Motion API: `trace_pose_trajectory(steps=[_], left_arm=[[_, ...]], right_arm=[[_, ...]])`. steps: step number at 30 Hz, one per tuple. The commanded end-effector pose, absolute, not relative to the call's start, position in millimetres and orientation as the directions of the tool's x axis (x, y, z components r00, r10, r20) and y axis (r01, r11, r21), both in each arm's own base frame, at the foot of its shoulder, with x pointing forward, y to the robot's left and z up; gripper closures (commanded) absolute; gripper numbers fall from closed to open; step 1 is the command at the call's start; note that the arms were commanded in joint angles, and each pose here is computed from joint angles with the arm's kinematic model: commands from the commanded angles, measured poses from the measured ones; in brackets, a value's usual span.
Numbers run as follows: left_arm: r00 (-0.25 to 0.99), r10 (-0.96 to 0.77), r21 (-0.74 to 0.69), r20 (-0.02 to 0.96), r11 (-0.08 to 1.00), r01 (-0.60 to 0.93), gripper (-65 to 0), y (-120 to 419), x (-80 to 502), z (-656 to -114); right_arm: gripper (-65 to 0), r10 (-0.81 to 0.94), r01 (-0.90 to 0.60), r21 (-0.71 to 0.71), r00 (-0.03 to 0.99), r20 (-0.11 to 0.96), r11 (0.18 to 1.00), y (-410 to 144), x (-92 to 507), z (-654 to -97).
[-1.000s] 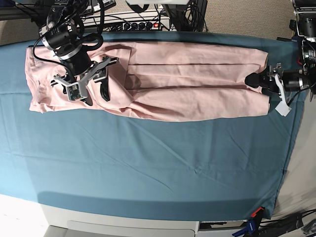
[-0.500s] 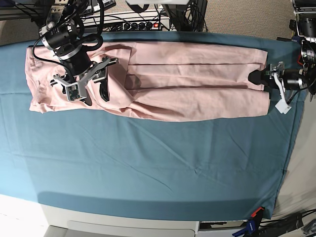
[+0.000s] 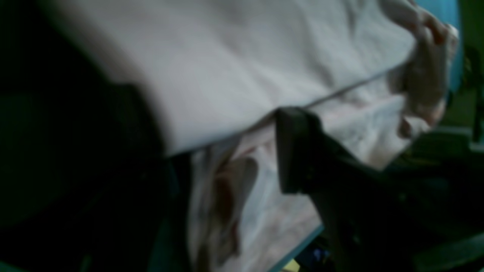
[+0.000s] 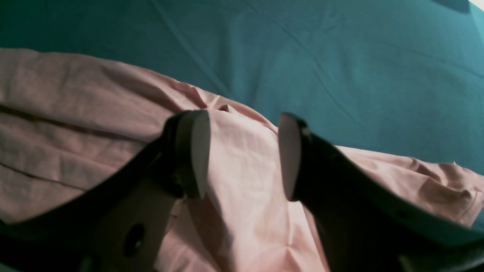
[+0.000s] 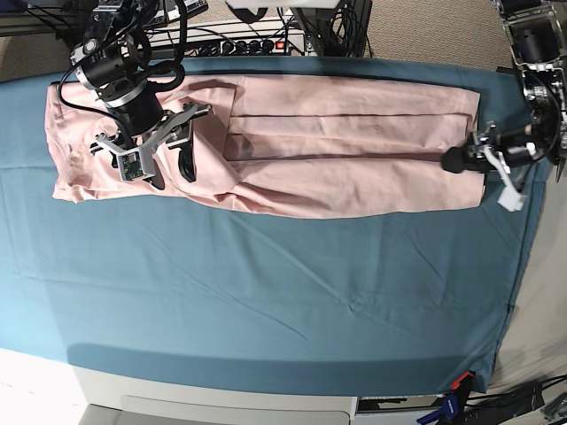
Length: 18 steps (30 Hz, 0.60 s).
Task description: Fold the T-shirt properly
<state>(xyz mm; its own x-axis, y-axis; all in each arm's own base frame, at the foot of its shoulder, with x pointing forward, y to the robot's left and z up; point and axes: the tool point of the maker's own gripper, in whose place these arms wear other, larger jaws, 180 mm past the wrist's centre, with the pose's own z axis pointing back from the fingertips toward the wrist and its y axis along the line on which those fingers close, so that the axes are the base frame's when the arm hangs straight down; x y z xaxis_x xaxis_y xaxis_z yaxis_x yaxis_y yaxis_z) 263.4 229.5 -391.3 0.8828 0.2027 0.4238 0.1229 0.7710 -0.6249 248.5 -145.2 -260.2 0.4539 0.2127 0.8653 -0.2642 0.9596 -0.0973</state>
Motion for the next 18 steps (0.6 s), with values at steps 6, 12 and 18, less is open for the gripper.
trace_pose_trajectory(steps=[6, 12, 18], left_arm=[[0.885, 0.201, -0.595, 0.420, 0.798, 0.101, -31.5, 244.1, 261.3, -390.2], [0.887, 0.208, -0.610, 0.412, 0.786, 0.098, -30.2, 238.5, 258.8, -392.8], [0.883, 0.215, -0.613, 0.417, 0.783, 0.099, -9.5, 236.6, 260.2, -392.8]], right_arm=[[-29.3, 0.202, -0.264, -0.096, 0.411, 0.889, 0.960, -143.1, 252.0, -248.9], [-29.3, 0.184, -0.242, -0.087, 0.415, 0.891, 0.966, -146.0, 252.8, -248.6], [-29.3, 0.169, -0.208, -0.085, 0.429, 0.887, 0.974, -151.5, 253.1, -250.0]])
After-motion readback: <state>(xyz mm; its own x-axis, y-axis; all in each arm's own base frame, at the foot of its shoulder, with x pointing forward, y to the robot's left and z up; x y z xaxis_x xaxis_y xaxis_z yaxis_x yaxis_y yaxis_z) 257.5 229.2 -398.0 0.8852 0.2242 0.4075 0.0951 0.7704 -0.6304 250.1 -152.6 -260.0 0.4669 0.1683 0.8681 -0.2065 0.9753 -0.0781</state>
